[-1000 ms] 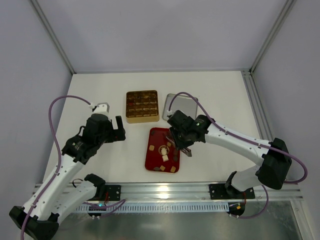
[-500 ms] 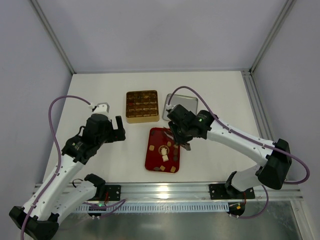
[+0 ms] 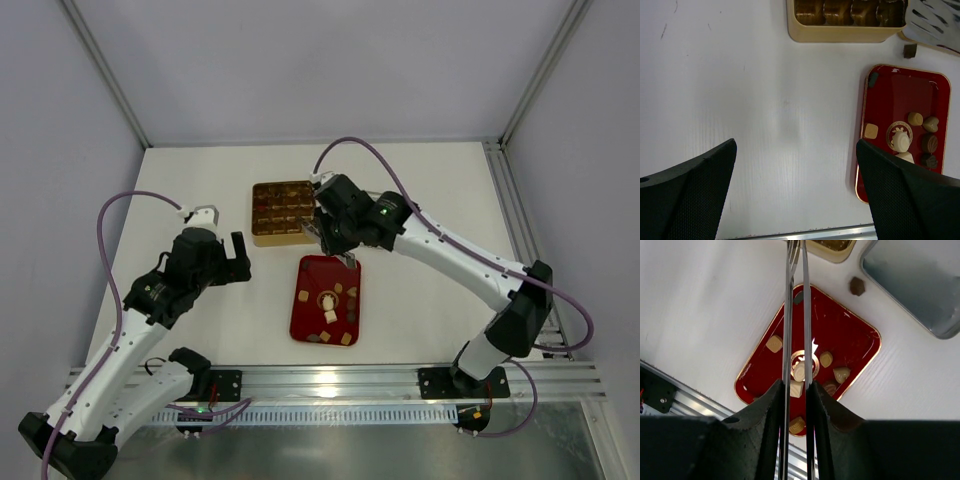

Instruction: Pack the chocolate

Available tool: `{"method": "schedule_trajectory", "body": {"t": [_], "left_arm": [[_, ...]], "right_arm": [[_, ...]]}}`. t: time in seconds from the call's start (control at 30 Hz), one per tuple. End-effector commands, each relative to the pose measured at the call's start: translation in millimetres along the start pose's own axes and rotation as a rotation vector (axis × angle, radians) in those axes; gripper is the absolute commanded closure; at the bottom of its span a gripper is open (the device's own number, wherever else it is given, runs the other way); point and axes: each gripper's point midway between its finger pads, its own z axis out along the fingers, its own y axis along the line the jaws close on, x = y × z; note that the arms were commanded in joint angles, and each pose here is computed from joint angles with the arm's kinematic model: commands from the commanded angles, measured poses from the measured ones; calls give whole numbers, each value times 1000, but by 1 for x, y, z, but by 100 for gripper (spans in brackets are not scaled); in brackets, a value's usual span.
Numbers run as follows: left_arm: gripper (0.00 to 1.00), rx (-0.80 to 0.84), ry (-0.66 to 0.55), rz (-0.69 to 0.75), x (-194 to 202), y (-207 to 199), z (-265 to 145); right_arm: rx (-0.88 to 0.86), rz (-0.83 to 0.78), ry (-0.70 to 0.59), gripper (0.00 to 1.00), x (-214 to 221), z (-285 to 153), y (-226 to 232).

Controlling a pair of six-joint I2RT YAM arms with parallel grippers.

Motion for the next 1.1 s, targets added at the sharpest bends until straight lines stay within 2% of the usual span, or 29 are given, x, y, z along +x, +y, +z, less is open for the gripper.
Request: {"method": "schedule_trajectory", "body": {"t": [0.0, 0.13, 0.2, 0.33, 0.57, 0.73, 0.8, 1.07], "left_arm": [[0, 1, -27, -3, -6, 0, 0], [0, 3, -25, 0, -5, 0, 0], [0, 2, -27, 0, -6, 0, 0], [0, 2, -35, -4, -6, 1, -2], [0, 8, -29, -3, -6, -1, -1], [0, 8, -29, -1, -6, 0, -1], [0, 13, -29, -2, -6, -2, -1], [0, 17, -23, -1, -5, -2, -1]], "right_arm": [[1, -11, -97, 69, -43, 20, 8], [-1, 14, -161, 69, -80, 39, 12], [29, 10, -133, 69, -82, 45, 8], [35, 19, -177, 69, -94, 30, 4], [87, 53, -185, 69, -88, 12, -23], [187, 130, -148, 68, -72, 16, -78], [237, 155, -132, 62, -61, 18, -98], [298, 234, -81, 55, -34, 36, -142]]}}
